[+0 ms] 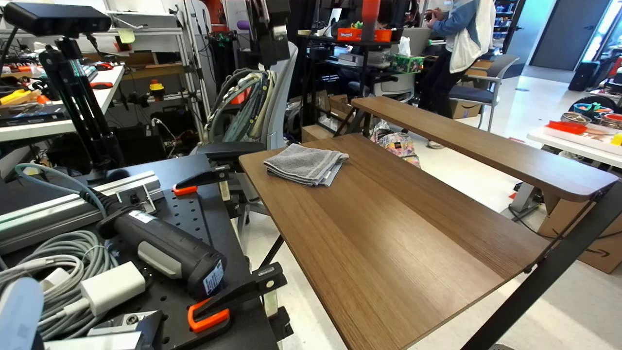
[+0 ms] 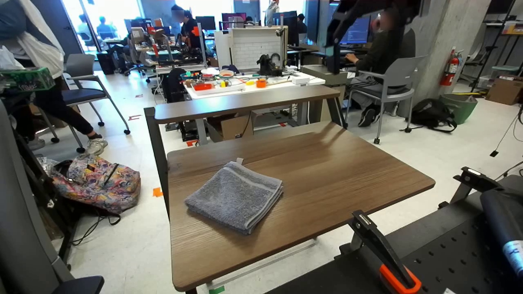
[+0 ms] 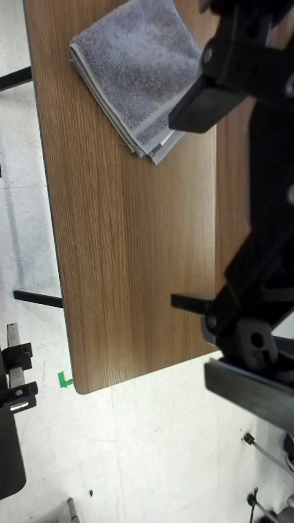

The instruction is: Move the gray towel to the right

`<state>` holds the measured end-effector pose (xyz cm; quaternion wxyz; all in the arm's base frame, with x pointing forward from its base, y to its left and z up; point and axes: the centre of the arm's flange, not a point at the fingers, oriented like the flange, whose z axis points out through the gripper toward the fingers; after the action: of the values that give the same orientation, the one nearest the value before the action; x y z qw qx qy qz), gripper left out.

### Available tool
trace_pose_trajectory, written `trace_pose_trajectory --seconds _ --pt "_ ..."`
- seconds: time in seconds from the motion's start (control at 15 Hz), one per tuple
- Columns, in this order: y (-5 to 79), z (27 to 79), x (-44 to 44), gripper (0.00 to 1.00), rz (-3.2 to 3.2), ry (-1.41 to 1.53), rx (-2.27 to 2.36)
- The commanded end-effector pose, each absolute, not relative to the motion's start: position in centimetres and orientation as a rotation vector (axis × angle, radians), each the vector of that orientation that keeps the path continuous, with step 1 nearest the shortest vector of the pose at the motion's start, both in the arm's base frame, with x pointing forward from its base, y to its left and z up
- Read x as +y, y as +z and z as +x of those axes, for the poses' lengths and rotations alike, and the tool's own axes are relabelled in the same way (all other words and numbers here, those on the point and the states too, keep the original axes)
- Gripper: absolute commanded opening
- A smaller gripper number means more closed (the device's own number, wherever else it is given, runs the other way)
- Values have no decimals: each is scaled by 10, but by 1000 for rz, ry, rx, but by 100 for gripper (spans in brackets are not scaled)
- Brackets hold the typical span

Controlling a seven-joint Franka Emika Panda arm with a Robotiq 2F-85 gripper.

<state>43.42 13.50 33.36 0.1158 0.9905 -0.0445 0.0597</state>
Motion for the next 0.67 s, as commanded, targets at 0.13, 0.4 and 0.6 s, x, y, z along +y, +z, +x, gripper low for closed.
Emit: trace_pose_trajectory --seconds 0.13,0.4,0.6 --pt "259 486 192 100 2925 109 116" --pt "209 519 231 100 2976 48 204" --pt "171 551 255 100 2997 3 239"
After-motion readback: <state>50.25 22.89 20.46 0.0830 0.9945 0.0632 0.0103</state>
